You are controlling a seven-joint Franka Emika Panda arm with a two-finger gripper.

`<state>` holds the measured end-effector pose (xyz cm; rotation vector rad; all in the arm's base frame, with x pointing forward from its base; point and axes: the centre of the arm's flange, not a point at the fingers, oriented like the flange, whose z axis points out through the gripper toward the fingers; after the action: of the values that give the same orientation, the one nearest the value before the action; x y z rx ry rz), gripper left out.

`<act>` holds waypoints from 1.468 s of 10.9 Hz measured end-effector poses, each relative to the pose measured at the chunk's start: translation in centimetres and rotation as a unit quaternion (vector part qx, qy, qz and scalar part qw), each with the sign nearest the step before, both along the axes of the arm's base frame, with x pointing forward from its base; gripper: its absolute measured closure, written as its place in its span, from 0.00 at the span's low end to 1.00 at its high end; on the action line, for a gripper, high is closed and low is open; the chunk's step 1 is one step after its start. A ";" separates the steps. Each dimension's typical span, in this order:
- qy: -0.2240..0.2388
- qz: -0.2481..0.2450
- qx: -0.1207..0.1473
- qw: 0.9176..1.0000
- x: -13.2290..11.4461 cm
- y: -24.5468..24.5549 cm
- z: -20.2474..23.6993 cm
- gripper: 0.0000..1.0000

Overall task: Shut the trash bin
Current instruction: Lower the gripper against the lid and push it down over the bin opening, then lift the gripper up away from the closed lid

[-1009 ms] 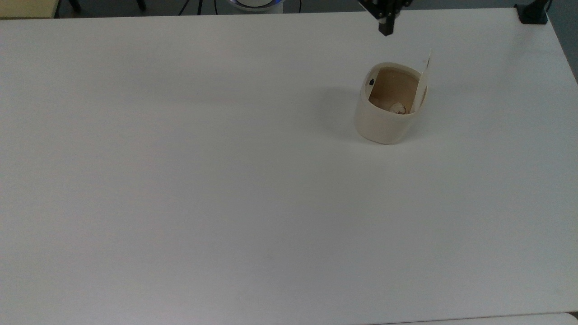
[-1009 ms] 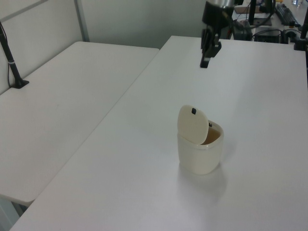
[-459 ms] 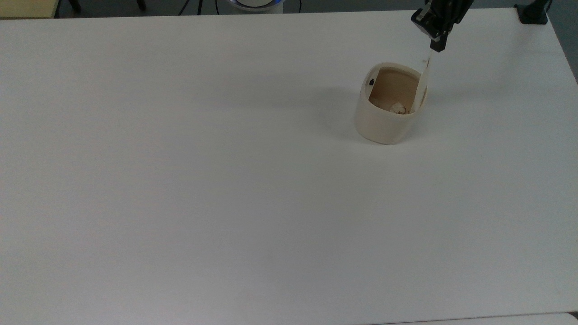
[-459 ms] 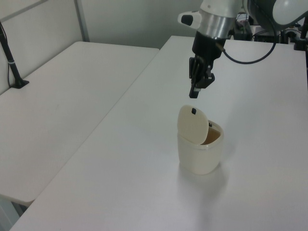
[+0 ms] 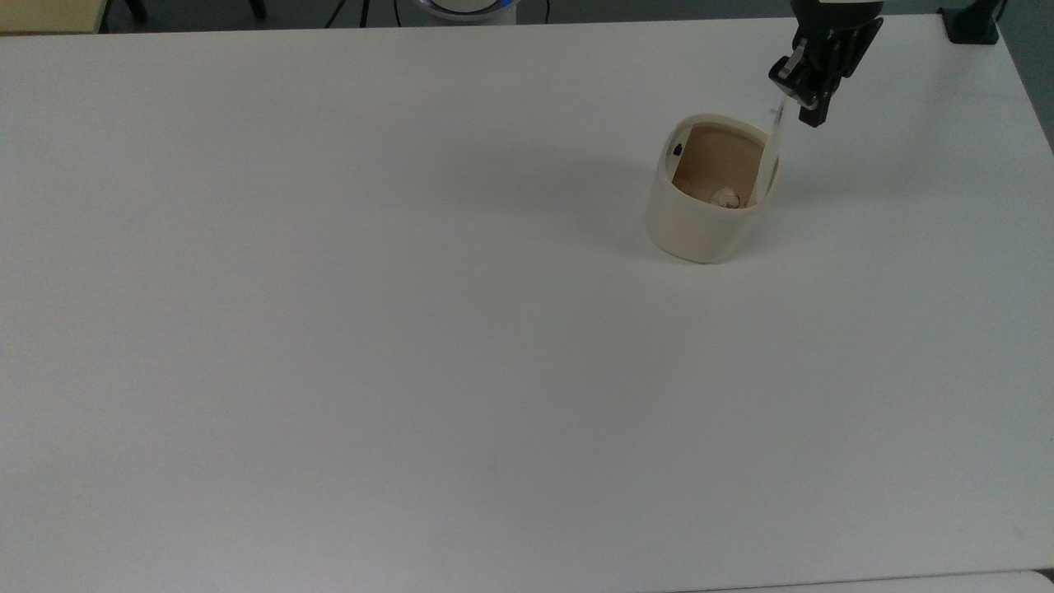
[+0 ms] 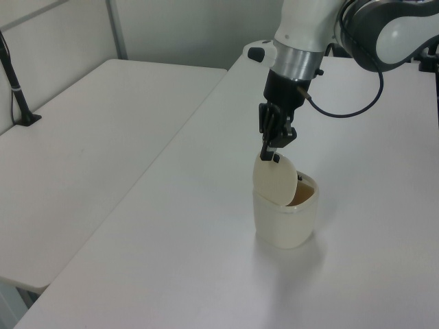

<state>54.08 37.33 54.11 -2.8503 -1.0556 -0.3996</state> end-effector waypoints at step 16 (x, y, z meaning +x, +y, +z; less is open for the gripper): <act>0.121 0.015 -0.139 0.983 1.2 -4.9 -9.6 0.99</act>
<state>55.27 32.41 44.48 -3.0122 -1.1848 0.1057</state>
